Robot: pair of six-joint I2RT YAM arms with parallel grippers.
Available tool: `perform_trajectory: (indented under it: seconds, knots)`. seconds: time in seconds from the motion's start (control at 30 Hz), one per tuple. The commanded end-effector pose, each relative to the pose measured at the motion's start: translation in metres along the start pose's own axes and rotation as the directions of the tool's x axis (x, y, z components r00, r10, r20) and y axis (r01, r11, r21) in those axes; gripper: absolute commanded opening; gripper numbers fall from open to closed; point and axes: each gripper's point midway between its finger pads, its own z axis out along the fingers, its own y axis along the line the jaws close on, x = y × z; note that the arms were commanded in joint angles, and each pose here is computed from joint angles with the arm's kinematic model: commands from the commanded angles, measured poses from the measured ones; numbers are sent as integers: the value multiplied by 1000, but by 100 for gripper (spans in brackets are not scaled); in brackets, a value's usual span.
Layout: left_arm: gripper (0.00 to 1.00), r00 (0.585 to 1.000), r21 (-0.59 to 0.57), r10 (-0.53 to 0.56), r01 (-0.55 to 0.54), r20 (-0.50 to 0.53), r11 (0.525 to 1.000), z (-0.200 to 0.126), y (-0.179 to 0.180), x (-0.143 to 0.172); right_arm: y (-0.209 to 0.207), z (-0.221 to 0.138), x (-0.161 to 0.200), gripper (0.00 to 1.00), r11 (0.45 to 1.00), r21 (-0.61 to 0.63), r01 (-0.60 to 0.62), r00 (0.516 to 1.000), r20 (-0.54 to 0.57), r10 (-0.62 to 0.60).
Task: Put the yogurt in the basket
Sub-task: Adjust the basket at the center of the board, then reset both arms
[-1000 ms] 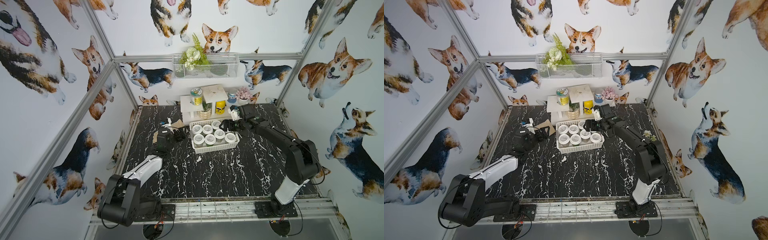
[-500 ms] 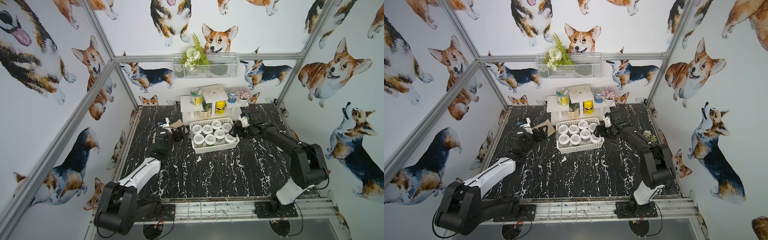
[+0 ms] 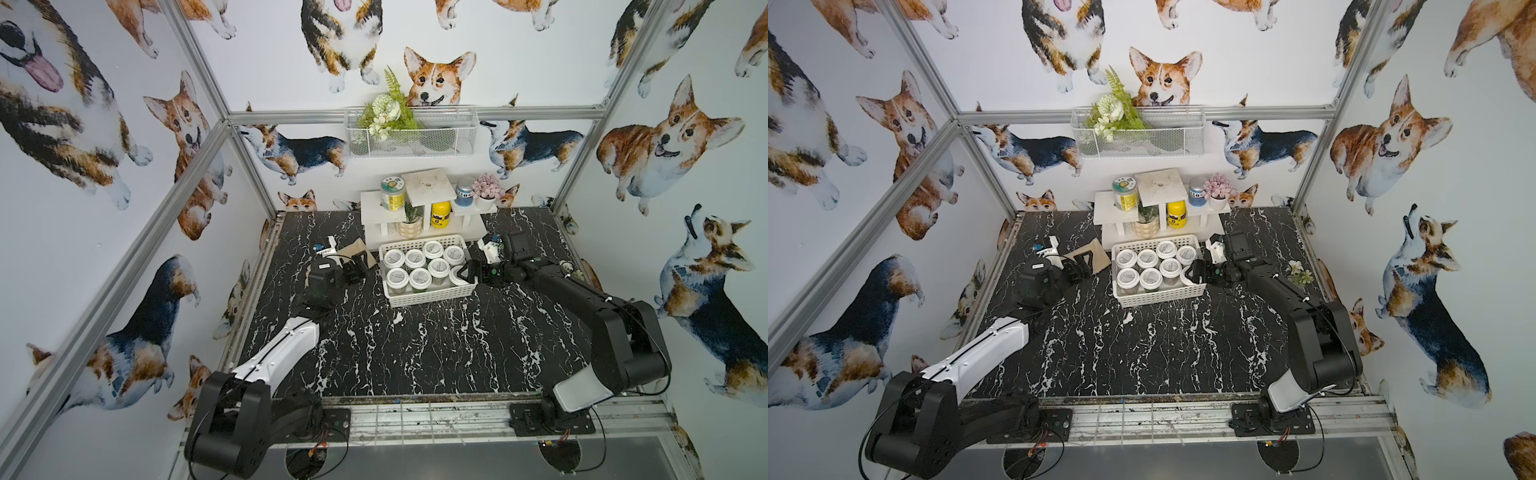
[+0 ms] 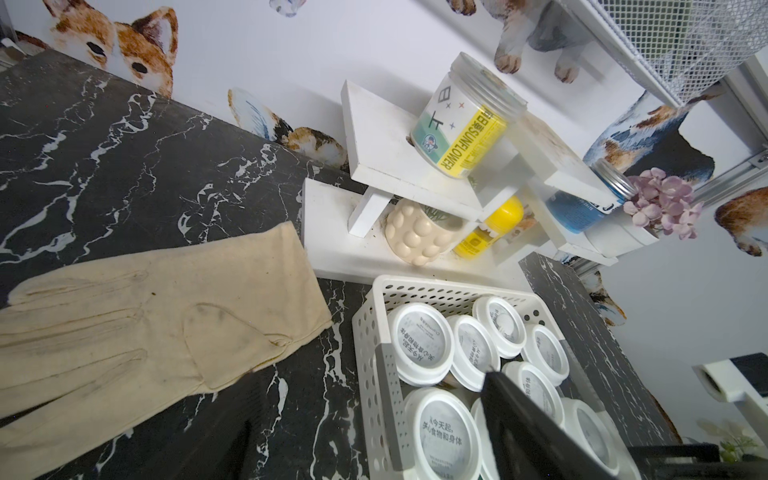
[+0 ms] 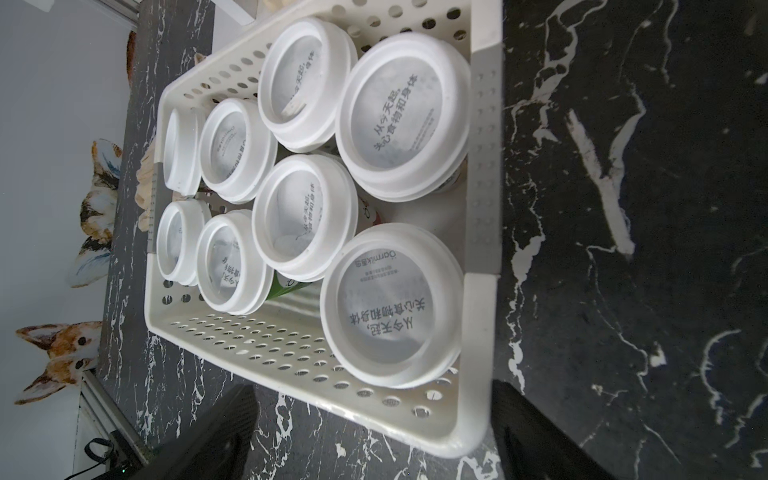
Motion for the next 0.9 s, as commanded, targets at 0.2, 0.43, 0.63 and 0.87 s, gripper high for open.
perform_trajectory:
  seconds: [0.2,0.43,0.63,0.87]
  knots:
    - [88,1000,-43,28,-28,13,999,-5,12,-3,27,1,10,93,998,-68,17,1000,4,-17]
    - [89,999,-60,44,-43,17,997,-6,17,-7,18,-8,4,93,999,21,41,999,31,-41]
    - [91,997,-127,75,-72,23,989,-11,30,-10,8,-47,-37,96,986,146,81,977,184,-108]
    - [94,991,-293,137,-128,10,948,-20,57,-20,35,-94,-77,100,972,150,183,902,368,-226]
